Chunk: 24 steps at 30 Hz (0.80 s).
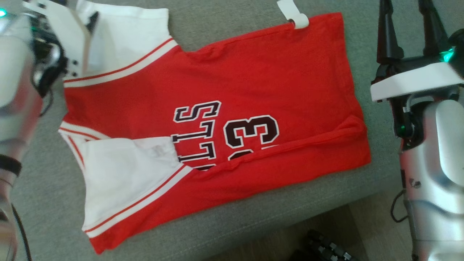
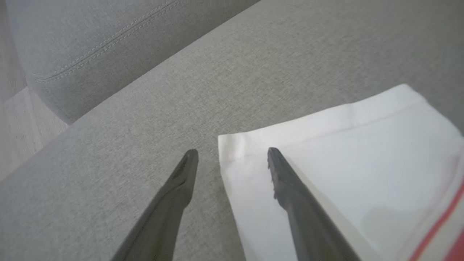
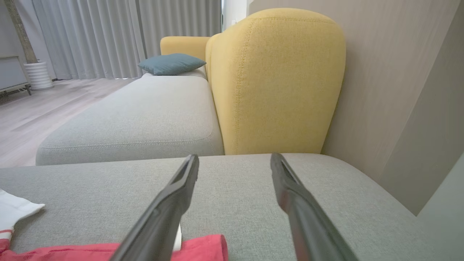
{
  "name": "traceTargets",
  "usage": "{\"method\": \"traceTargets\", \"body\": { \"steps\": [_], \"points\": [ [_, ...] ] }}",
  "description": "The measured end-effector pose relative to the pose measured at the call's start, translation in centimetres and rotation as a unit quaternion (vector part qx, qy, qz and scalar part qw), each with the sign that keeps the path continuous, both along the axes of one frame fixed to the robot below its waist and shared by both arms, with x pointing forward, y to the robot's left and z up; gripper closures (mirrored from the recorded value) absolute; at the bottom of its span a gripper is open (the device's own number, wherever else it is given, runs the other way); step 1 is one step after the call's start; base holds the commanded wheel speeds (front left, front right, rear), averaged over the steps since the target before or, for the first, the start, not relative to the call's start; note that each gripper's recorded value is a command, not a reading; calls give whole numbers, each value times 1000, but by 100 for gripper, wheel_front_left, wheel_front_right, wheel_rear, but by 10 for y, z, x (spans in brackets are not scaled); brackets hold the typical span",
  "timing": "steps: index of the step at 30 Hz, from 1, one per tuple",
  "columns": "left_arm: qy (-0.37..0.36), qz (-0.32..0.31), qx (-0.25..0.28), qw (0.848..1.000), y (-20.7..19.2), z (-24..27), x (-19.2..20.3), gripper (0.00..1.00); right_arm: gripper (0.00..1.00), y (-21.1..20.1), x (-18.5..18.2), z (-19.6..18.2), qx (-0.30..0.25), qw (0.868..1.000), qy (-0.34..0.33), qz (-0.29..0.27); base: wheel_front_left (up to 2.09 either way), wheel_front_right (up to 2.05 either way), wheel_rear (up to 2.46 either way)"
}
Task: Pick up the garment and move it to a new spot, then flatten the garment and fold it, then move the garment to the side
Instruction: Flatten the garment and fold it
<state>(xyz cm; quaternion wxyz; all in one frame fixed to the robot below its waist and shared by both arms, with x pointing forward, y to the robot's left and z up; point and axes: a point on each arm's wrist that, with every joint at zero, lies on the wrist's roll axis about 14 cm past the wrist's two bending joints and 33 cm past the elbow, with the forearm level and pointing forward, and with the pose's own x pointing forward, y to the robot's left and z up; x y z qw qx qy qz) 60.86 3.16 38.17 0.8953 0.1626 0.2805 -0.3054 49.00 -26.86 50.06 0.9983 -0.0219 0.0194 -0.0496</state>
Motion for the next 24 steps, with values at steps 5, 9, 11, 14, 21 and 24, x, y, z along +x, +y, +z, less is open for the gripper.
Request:
{"method": "traceTargets", "body": {
  "steps": [5, 9, 11, 14, 21, 24],
  "points": [
    [0, -1, 11, 1000, -2, -9, 9, 0, 0, -6, -3, -6, -3, 1000, 8, -7, 0, 0, 0],
    [9, 3, 11, 1000, -1, -17, 13, 0, 0, -8, -4, -11, -4, 1000, 15, -10, 0, 0, 0],
    [10, 4, 13, 1000, -2, -18, 17, 0, 0, -8, -3, -14, -5, 1000, 17, -11, 0, 0, 0],
    [25, 11, 13, 1000, -3, -22, 19, 0, 0, -10, -3, -14, -6, 1000, 15, -12, 0, 0, 0],
    [81, 14, -9, 997, -15, -24, 7, 100, 0, -10, 4, -10, -6, 1000, 7, -11, 0, 0, 0],
    [81, 17, -19, 996, -15, -21, 6, 100, 0, -9, 7, -8, -4, 1000, 3, -11, 0, 0, 0]
  ]
}}
